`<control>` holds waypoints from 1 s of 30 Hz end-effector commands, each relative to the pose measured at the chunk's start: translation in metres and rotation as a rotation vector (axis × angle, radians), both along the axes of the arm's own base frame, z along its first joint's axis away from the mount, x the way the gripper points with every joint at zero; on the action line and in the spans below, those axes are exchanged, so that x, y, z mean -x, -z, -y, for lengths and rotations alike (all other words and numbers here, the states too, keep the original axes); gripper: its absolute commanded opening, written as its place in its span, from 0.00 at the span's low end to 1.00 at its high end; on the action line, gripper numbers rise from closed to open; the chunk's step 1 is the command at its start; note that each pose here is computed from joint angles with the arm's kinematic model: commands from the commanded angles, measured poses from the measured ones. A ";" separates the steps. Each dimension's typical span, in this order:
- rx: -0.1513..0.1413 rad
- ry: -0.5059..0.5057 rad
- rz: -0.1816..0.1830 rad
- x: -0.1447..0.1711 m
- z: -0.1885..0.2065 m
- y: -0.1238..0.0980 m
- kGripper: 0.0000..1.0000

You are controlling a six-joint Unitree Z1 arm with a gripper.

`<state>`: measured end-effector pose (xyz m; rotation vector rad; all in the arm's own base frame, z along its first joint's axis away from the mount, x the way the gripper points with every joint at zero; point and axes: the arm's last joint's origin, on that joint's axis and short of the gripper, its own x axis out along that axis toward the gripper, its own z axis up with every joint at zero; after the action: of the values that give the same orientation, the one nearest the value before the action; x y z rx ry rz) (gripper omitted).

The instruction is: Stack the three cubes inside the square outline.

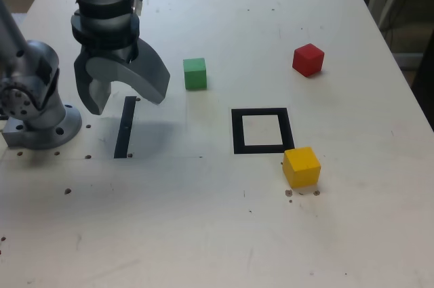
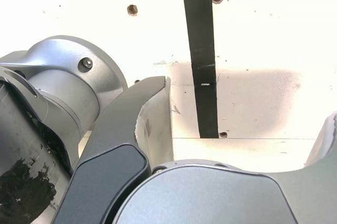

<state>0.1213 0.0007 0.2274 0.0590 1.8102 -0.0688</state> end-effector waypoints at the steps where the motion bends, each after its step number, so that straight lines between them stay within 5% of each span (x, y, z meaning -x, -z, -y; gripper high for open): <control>1: -0.003 0.000 0.004 0.000 0.000 0.000 0.99; 11: -0.016 0.016 0.036 -0.003 -0.001 -0.004 0.99; 16: -0.055 0.028 0.186 -0.004 -0.002 -0.012 0.99; 18: -0.053 0.028 0.217 -0.002 -0.002 -0.012 0.99; 30: -0.024 -0.010 0.119 -0.036 0.000 -0.029 0.99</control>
<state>0.1484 0.0012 0.2534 0.0736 1.6825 -0.0320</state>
